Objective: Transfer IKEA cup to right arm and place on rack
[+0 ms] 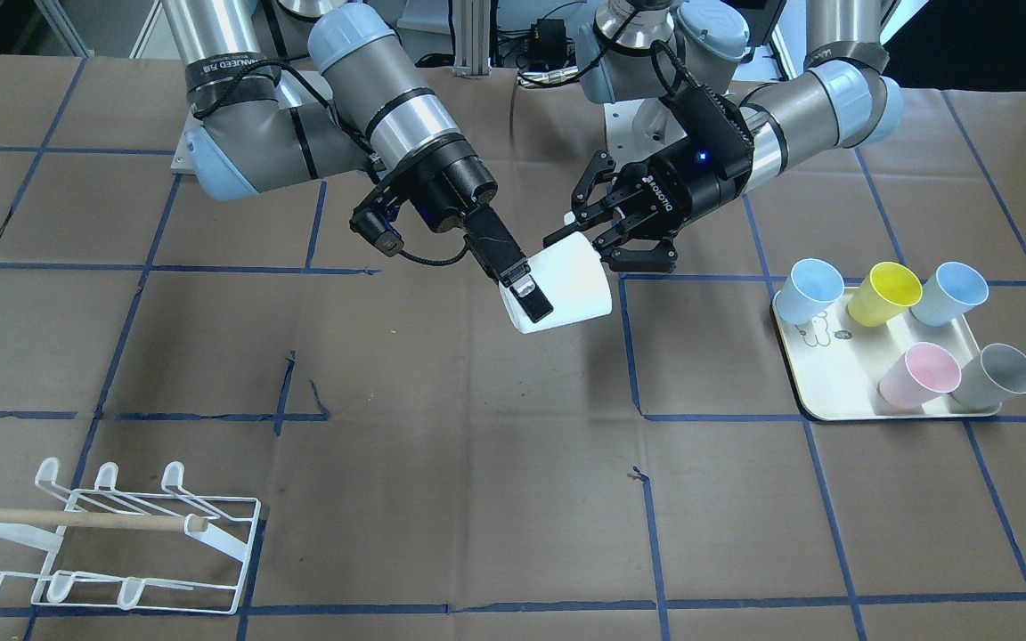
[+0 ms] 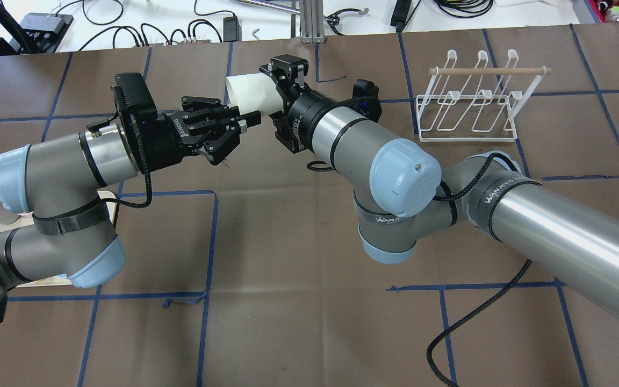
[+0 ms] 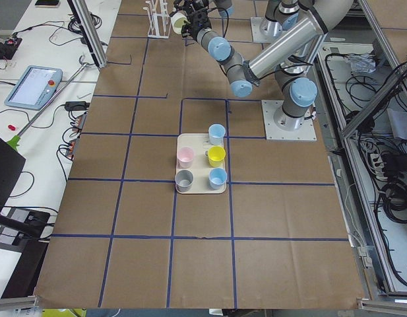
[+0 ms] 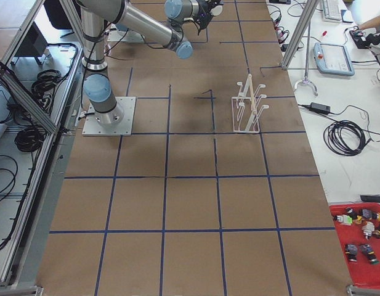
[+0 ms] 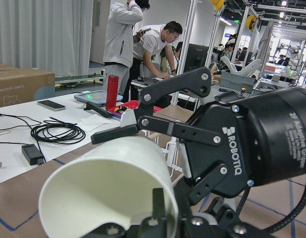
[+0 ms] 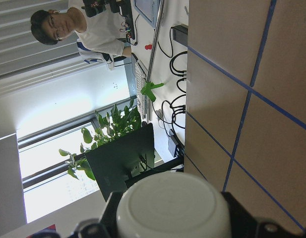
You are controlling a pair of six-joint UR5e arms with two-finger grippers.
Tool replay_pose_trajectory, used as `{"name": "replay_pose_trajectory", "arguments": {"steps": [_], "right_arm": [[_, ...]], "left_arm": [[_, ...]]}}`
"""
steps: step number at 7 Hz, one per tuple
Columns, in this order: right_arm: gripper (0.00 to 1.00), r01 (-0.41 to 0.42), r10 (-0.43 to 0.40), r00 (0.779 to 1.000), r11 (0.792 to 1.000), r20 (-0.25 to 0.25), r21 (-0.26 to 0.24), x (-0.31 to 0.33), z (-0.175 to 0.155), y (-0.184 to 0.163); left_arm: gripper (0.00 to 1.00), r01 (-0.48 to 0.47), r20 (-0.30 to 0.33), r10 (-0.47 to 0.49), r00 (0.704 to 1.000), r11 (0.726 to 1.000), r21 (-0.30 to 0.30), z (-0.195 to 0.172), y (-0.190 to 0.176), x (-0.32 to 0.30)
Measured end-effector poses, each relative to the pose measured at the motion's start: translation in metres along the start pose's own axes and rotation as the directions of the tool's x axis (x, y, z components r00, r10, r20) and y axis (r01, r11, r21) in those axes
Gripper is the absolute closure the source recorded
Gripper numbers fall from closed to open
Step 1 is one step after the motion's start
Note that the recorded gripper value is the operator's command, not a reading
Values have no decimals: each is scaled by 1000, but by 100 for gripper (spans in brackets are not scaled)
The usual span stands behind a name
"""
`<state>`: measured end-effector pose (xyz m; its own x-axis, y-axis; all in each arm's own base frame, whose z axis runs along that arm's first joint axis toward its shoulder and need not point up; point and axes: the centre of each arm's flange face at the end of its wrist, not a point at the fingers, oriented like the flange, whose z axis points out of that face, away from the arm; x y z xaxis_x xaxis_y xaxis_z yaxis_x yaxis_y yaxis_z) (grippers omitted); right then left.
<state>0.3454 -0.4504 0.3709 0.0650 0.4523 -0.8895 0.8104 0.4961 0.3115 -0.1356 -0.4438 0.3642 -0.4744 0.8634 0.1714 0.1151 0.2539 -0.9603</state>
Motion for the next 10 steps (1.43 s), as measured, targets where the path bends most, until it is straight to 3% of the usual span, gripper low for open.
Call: {"name": "replay_pose_trajectory", "arguments": {"steps": [2,4,6,7,8,9,10], "right_arm": [[69,2,-2,1000,1000,0,-4,0,0,0],[87,3,-3,1000,1000,12,9,-6,4,-9],[91,9,-13,999,996,44,83,-25,5,-56],[91,57,-66,996,988,58,144,-37,0,-91],[91,152,-165,985,969,56,196,-49,-9,-122],[91,268,-285,958,934,39,236,-59,-17,-145],[91,378,-397,918,882,10,281,-68,-22,-164]], "left_arm": [[1,10,-2,-10,1000,1000,3,0,0,-2],[1,16,38,-16,999,1000,4,-11,0,-13],[1,49,150,-52,987,999,20,-50,1,-46],[1,110,233,-108,967,994,4,-63,3,-61],[1,207,352,-189,917,978,-15,-71,1,-78],[1,306,457,-263,850,952,-22,-71,-8,-95],[1,397,554,-303,776,916,-55,-63,-21,-109]]}}
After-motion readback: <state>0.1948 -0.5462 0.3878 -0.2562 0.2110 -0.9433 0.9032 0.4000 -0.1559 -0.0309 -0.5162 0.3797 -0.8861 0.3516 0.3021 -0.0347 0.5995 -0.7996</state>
